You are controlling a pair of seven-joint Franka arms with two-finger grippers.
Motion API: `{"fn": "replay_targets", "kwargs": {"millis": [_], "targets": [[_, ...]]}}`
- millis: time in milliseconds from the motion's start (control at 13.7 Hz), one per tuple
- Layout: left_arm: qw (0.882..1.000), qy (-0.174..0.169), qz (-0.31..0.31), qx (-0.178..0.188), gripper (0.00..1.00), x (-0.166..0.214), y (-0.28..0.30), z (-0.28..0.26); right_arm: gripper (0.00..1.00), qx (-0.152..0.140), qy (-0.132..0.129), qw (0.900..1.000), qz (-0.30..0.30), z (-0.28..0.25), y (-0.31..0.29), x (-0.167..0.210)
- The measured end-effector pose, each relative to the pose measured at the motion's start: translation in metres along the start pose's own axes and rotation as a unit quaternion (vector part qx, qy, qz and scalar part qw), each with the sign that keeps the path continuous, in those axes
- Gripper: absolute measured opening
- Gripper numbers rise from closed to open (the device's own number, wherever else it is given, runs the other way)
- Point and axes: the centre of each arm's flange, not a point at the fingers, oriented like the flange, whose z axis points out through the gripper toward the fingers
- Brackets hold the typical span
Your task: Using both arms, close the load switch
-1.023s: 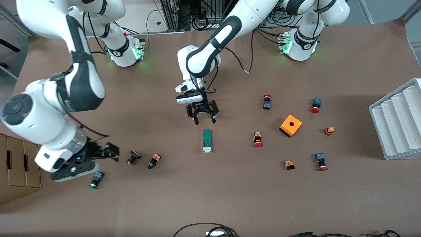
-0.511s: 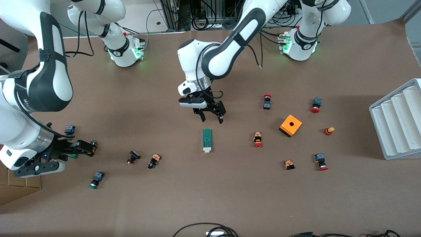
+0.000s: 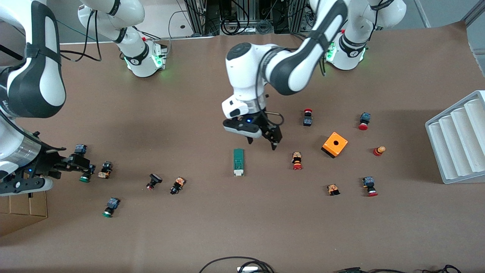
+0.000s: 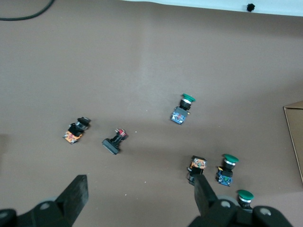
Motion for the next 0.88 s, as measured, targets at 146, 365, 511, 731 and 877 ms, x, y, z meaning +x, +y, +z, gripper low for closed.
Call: {"fn": "replay_targets", "kwargs": {"millis": [146, 365, 511, 731, 877], "targets": [[0.999, -0.028, -0.013, -0.018, 1.00, 0.010, -0.050, -0.008, 1.00, 0.011, 0.003, 1.000, -0.002, -0.008, 0.002, -0.007], [0.995, -0.074, -0.048, -0.048, 1.00, 0.021, -0.115, -0.018, 1.00, 0.006, 0.009, 1.000, -0.004, -0.020, 0.006, -0.015], [0.988, -0.110, -0.075, -0.080, 1.00, 0.022, -0.157, -0.014, 1.00, 0.001, 0.016, 1.000, -0.012, -0.033, -0.003, -0.019], [0.973, -0.158, -0.095, -0.140, 1.00, 0.010, -0.232, -0.002, 1.00, 0.001, 0.015, 1.000, -0.022, -0.050, -0.014, -0.027], [0.968, -0.170, -0.106, -0.153, 1.00, 0.000, -0.281, -0.001, 1.00, -0.001, 0.011, 1.000, -0.022, -0.049, -0.014, -0.029]]}}
